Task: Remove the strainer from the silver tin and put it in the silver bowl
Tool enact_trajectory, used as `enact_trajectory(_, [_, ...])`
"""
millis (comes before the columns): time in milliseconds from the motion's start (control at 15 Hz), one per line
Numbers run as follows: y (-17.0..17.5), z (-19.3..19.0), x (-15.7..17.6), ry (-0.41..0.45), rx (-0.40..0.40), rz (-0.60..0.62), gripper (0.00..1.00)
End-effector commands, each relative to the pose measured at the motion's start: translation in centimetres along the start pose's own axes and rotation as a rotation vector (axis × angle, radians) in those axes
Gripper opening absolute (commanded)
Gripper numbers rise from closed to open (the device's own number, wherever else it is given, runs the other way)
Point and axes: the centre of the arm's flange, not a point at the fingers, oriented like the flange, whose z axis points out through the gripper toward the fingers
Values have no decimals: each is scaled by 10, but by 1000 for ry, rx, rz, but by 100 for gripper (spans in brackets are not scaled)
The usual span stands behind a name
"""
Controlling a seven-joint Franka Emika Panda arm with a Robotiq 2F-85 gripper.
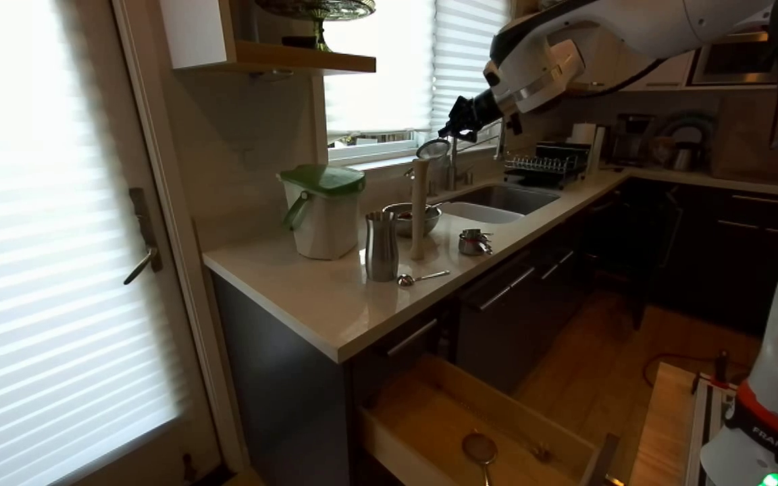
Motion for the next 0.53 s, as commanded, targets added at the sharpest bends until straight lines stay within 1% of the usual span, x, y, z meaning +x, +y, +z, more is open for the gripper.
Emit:
enact_trajectory(0, [-10, 18, -26, 25, -56, -16, 1])
enact_trajectory(200, [-15, 23, -39, 25, -56, -37, 1])
enact_trajectory(467, [-28, 37, -42, 60, 6, -41, 1])
